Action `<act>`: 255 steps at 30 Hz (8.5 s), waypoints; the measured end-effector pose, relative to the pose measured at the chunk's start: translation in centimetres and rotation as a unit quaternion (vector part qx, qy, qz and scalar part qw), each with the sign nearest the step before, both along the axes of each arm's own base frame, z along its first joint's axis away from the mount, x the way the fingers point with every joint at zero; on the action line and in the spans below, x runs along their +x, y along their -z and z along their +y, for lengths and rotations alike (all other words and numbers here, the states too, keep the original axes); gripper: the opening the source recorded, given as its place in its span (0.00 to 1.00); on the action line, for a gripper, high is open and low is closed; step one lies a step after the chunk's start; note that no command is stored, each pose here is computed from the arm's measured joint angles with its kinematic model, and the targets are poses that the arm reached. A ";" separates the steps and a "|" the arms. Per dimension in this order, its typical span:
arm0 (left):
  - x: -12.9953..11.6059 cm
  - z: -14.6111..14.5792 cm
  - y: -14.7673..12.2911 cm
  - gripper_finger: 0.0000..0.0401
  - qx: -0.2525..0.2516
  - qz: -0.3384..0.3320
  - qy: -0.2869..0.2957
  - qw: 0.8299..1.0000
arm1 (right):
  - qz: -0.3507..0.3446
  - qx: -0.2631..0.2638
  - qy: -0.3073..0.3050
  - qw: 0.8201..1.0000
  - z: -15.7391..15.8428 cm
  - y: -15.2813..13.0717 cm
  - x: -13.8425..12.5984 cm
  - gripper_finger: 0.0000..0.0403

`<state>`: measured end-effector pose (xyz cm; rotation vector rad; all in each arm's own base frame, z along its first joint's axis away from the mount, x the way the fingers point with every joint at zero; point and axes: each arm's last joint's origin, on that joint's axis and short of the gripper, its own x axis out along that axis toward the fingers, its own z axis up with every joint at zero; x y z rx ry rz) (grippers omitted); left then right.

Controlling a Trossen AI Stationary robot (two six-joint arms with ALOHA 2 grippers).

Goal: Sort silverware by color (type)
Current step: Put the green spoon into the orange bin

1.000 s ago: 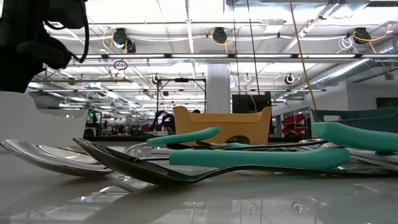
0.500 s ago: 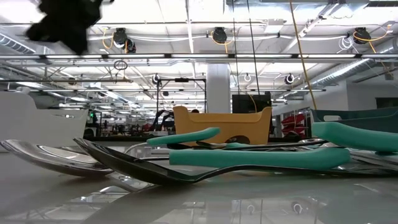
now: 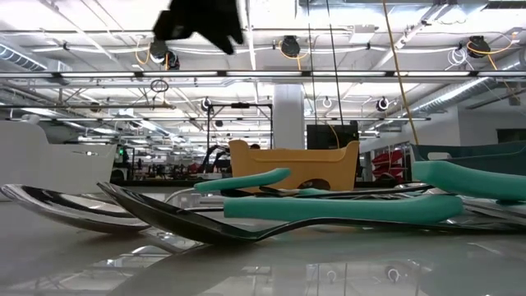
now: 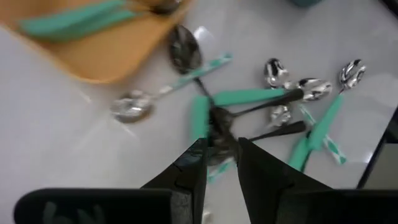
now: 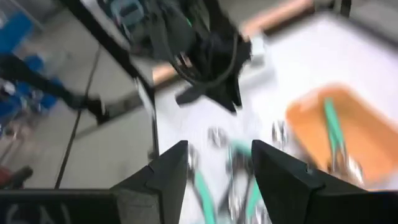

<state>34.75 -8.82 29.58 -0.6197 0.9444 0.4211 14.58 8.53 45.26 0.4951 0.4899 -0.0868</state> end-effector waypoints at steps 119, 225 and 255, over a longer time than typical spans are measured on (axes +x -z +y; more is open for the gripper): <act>7.8 -3.6 12.2 0.07 0.052 0.304 0.031 0.951 | 0.148 0.052 -0.086 0.984 3.8 2.6 -0.8 0.42; 9.7 -8.1 -1.6 0.25 0.184 -0.011 0.227 0.956 | 0.293 -0.165 -0.193 0.922 5.7 10.6 11.0 0.18; 0.9 -3.7 -10.9 0.48 0.236 0.024 0.161 0.958 | 0.350 -0.123 -0.069 0.926 1.6 10.5 11.4 0.18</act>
